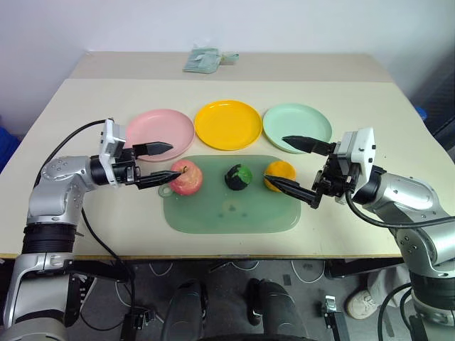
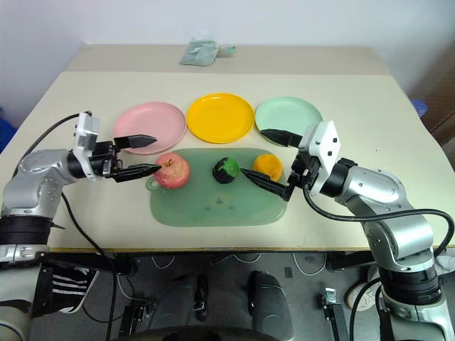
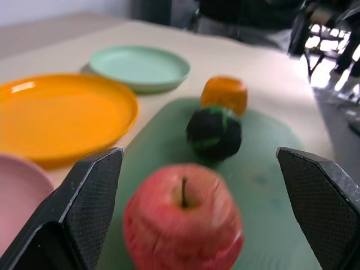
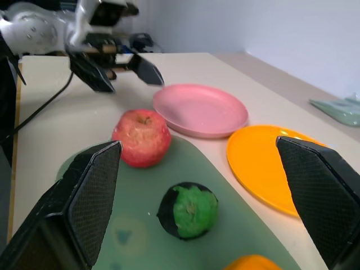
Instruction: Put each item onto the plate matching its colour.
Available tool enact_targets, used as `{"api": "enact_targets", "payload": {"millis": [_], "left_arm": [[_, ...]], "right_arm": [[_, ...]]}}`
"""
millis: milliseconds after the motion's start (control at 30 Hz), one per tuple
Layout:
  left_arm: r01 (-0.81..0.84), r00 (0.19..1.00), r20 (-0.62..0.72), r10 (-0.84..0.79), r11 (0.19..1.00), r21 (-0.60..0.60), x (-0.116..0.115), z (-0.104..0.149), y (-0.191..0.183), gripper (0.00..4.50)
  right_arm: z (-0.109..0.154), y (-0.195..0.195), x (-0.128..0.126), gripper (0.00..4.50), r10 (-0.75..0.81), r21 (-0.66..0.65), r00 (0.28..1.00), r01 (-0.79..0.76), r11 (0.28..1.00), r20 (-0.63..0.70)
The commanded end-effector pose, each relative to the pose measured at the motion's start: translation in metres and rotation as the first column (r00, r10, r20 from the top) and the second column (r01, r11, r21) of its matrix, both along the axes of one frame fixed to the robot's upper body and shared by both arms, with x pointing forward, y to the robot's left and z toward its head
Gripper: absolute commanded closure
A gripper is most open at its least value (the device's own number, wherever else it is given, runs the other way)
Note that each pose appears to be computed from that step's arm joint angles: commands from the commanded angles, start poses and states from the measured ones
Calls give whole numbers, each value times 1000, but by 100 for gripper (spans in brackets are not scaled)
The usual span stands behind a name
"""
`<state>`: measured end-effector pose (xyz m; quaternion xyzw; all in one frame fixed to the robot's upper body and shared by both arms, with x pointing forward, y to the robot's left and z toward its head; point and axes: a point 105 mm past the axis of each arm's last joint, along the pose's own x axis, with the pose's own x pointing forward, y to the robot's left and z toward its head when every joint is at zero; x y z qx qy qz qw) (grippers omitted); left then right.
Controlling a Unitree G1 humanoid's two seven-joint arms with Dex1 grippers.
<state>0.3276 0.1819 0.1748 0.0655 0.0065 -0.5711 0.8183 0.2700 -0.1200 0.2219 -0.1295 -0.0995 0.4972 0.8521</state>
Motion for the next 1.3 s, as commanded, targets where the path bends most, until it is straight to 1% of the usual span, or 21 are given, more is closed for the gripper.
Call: {"api": "enact_targets", "payload": {"millis": [33,100,167,267,400,533,633,667,800,867,900,967,1000,1067,1133,1200,1267,1300], "left_arm": [[16,999,39,-18,999,50,2,4,-10,0],[16,998,52,-21,997,78,4,2,-12,0],[2,999,42,-5,997,81,7,1,-12,0],[-23,1000,15,21,994,111,9,-8,-12,0],[-7,1000,22,4,993,118,9,-17,-19,0],[-1,1000,-9,2,988,154,9,-31,-20,0],[-11,1000,13,9,989,149,9,-34,-15,86],[-21,1000,0,22,991,135,11,-32,-13,123],[-78,996,34,77,996,37,19,-12,-8,123],[-155,981,111,159,987,-48,32,11,-3,123],[-213,967,122,224,973,-91,40,21,2,123],[-315,930,159,331,942,-118,54,34,13,123],[-387,894,189,407,913,-131,63,41,22,123],[-543,791,205,576,816,-199,81,55,43,123],[-634,720,168,673,737,-233,92,56,54,123],[-684,678,119,725,682,-260,99,51,58,123],[-715,647,85,757,642,-275,102,47,61,123],[-721,643,87,761,640,-267,103,43,60,123]], "right_arm": [[17,11,-7,3,39,10,996,-40,999,80],[21,14,-7,3,49,12,995,-50,999,92],[24,15,-7,3,52,13,994,-54,998,99],[24,15,-8,3,52,1,993,-52,999,104],[25,14,-8,3,46,-20,992,-44,999,117],[28,14,-9,3,48,-23,991,-45,999,122],[28,14,-8,0,46,-23,991,-44,999,122],[28,14,-8,0,46,-24,991,-43,999,122],[30,14,-7,0,44,-22,992,-41,999,122],[29,14,-6,0,42,-22,992,-39,999,121],[29,14,-6,0,40,-23,992,-38,999,123],[30,14,-4,0,38,-20,991,-36,999,130],[32,15,-3,0,32,-17,989,-30,999,142],[33,17,1,0,26,-8,990,-25,1000,136],[23,18,14,0,-23,-52,993,29,998,115],[14,20,27,0,-79,-74,993,86,994,87],[12,26,33,0,-94,-67,992,100,993,83],[12,32,34,0,-92,-50,993,96,994,80]]}}
